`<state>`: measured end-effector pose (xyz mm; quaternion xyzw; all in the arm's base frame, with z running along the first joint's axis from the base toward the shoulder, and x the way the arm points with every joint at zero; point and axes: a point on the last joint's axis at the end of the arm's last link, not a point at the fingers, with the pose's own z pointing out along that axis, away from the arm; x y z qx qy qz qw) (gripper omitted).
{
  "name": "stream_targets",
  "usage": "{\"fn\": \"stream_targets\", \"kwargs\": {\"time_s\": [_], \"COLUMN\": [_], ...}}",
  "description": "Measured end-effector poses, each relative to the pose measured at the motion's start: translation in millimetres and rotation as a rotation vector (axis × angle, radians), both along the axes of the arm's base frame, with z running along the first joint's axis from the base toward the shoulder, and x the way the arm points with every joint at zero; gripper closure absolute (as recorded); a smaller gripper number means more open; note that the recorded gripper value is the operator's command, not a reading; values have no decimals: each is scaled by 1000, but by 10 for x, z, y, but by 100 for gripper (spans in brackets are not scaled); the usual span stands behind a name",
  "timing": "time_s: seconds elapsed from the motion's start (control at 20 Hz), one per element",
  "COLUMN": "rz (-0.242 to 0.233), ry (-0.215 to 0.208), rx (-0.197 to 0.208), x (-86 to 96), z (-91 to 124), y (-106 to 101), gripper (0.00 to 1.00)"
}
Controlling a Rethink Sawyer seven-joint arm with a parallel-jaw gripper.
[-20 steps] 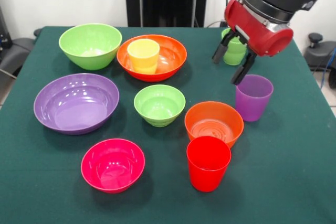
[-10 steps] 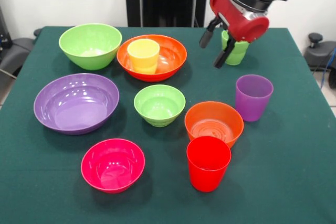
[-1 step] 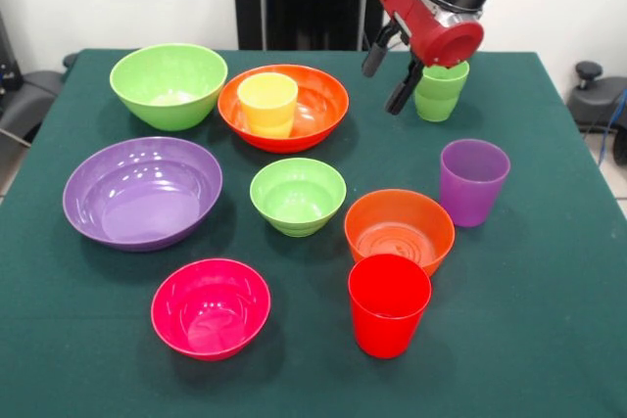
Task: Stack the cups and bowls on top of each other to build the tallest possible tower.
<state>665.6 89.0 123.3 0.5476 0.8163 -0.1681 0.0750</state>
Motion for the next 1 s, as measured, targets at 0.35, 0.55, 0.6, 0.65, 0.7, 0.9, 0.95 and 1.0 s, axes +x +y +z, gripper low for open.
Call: {"fn": "stream_targets", "kwargs": {"time_s": [0.35,0.55,0.6,0.65,0.7,0.9,0.95,1.0], "rz": [8,19,21,25,28,40,43,45], "ry": [-8,-20,-21,-23,-24,-26,-26,-26], "rx": [0,0,0,-2,-4,-14,-15,-17], "x": [47,113,121,143,156,221,234,248], "z": [20,44,44,41,38,-4,-17,-31], "y": [21,55,60,68,72,82,83,84], "gripper": [0,0,0,0,0,0,0,0]}}
